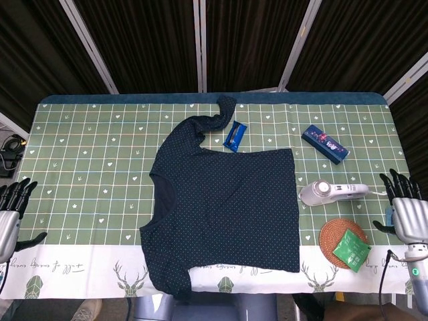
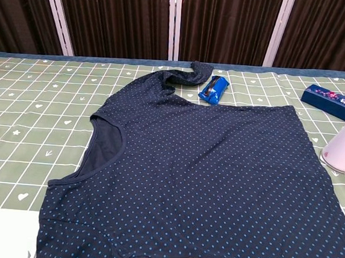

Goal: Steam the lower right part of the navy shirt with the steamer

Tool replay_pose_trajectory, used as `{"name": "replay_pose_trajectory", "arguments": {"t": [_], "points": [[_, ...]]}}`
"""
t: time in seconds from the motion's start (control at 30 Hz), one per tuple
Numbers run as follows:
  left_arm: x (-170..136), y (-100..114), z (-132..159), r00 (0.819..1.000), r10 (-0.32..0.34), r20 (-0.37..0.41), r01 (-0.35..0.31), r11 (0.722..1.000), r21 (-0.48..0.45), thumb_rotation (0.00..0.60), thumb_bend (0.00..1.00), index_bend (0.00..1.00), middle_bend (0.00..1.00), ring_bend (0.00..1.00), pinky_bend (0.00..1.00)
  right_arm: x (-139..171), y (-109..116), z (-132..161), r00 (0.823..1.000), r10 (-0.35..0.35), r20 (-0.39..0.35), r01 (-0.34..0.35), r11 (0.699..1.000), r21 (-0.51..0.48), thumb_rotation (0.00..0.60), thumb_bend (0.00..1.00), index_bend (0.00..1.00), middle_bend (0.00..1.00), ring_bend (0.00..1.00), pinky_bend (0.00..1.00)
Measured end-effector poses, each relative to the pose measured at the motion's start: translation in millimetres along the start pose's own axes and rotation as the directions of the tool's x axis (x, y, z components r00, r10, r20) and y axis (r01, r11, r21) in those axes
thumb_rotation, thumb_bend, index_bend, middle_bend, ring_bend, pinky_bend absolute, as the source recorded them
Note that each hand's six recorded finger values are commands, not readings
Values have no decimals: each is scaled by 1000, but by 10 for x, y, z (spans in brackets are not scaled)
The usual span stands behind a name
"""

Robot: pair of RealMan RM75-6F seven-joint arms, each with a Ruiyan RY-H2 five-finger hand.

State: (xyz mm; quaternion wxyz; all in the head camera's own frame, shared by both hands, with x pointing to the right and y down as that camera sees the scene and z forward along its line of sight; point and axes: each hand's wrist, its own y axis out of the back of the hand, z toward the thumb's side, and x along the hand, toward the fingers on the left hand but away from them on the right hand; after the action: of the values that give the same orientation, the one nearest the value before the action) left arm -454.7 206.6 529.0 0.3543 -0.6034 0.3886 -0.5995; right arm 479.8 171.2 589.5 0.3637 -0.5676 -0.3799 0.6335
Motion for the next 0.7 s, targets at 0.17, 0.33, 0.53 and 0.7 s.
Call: {"name": "replay_pose_trajectory", "arguments": {"t": [0.17, 0.33, 0.53, 0.7], "points": [[26, -31, -19, 1000, -7, -13, 7, 1000, 9, 600, 0, 0, 0, 0, 0, -359, -196, -134, 999, 45, 2, -45, 999, 24, 600, 98, 46, 82, 1, 0], [45, -47, -34, 1000, -10, -21, 10, 1000, 14, 600, 0, 0, 0, 0, 0, -694, -350, -112, 998, 63, -10, -62, 997, 41, 600, 180, 88, 163, 52, 51], [61, -70, -45, 1000, -17, -27, 17, 1000, 18, 600, 0, 0, 0, 0, 0, -936, -519, 119, 993, 99, -58, -96, 994, 58, 600, 235, 111, 209, 101, 123], [75, -78, -61, 999, -19, -33, 20, 1000, 20, 600, 0, 0, 0, 0, 0, -1013, -668, 261, 989, 123, -81, -117, 990, 78, 600, 276, 118, 216, 108, 122]]}}
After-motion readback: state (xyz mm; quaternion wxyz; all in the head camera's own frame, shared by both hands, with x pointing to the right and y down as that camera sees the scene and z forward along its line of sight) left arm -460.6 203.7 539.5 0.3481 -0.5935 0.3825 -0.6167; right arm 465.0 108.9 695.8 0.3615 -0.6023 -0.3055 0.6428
